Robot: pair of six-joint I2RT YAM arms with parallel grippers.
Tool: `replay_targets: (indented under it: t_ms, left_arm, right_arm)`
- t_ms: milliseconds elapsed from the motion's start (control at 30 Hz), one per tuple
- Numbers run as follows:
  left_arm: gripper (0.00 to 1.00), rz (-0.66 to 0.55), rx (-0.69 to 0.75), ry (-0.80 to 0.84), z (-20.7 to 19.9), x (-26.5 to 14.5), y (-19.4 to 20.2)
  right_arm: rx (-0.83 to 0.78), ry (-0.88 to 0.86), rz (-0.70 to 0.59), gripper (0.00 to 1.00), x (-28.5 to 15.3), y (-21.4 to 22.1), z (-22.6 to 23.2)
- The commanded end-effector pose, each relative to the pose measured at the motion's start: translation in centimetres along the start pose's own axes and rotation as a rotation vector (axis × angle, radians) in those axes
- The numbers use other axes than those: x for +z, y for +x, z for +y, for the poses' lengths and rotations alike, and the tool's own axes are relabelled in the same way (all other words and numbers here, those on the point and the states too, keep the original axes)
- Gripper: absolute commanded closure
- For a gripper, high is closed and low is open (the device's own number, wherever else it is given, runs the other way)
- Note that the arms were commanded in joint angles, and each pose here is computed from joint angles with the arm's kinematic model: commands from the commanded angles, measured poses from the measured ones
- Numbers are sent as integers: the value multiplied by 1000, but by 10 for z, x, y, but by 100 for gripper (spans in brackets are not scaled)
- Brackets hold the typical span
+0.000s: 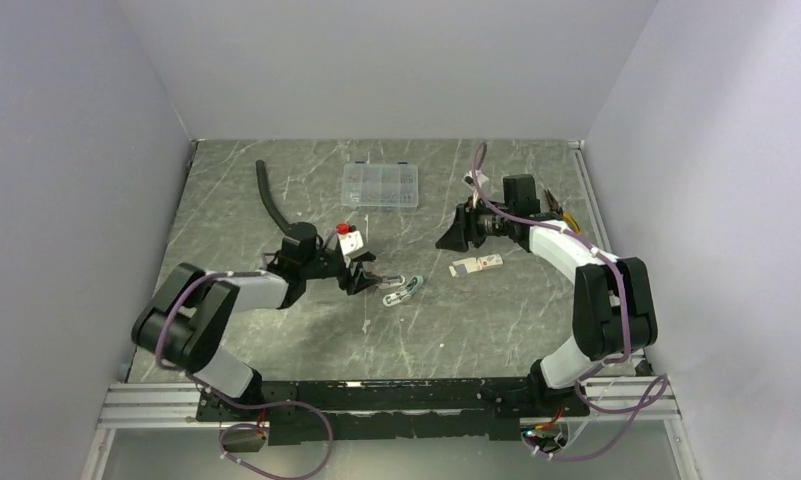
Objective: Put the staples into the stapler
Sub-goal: Place the stapler at the center of the board.
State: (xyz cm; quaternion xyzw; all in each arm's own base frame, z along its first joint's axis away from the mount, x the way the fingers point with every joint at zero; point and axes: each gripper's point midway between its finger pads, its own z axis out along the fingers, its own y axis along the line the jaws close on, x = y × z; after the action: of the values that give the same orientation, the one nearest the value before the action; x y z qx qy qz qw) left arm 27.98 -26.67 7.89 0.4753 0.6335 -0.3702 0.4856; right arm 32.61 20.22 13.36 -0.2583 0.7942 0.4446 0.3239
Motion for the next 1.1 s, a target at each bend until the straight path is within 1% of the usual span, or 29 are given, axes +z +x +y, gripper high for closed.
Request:
replay_targets:
  t_ms: [0, 133, 200, 267, 367, 467, 633, 767, 867, 1067]
  left_arm:
    - [35, 8, 66, -28, 16, -14, -47]
    - [34, 176, -73, -85, 36, -26, -56]
    - [34, 228, -111, -123, 43, -34, -63]
    - [33, 270, -143, -159, 48, -43, -70]
    - [33, 302, -148, -174, 51, -51, -86]
    - [32, 304, -133, -169, 50, -57, -105]
    - [32, 279, -115, -165, 47, -61, -121]
    - [32, 273, -120, -167, 48, -60, -120]
    - [32, 272, -131, -152, 45, -58, -118]
    - [32, 263, -136, -139, 43, -57, -118]
  right_arm:
    - [-113, 121, 65, 45, -19, 2, -11]
    - [-188, 266, 146, 45, -37, 17, -29]
    - [-210, 334, 168, 45, -45, 21, -38]
    - [-202, 373, 194, 48, -48, 26, -44]
    - [-171, 424, 247, 54, -48, 35, -55]
    - [-152, 469, 303, 59, -48, 48, -65]
    - [-161, 516, 360, 62, -38, 63, -70]
    - [-160, 548, 384, 65, -31, 64, -75]
    - [-161, 570, 411, 66, -28, 68, -79]
    - [-147, 579, 448, 69, -19, 75, -83]
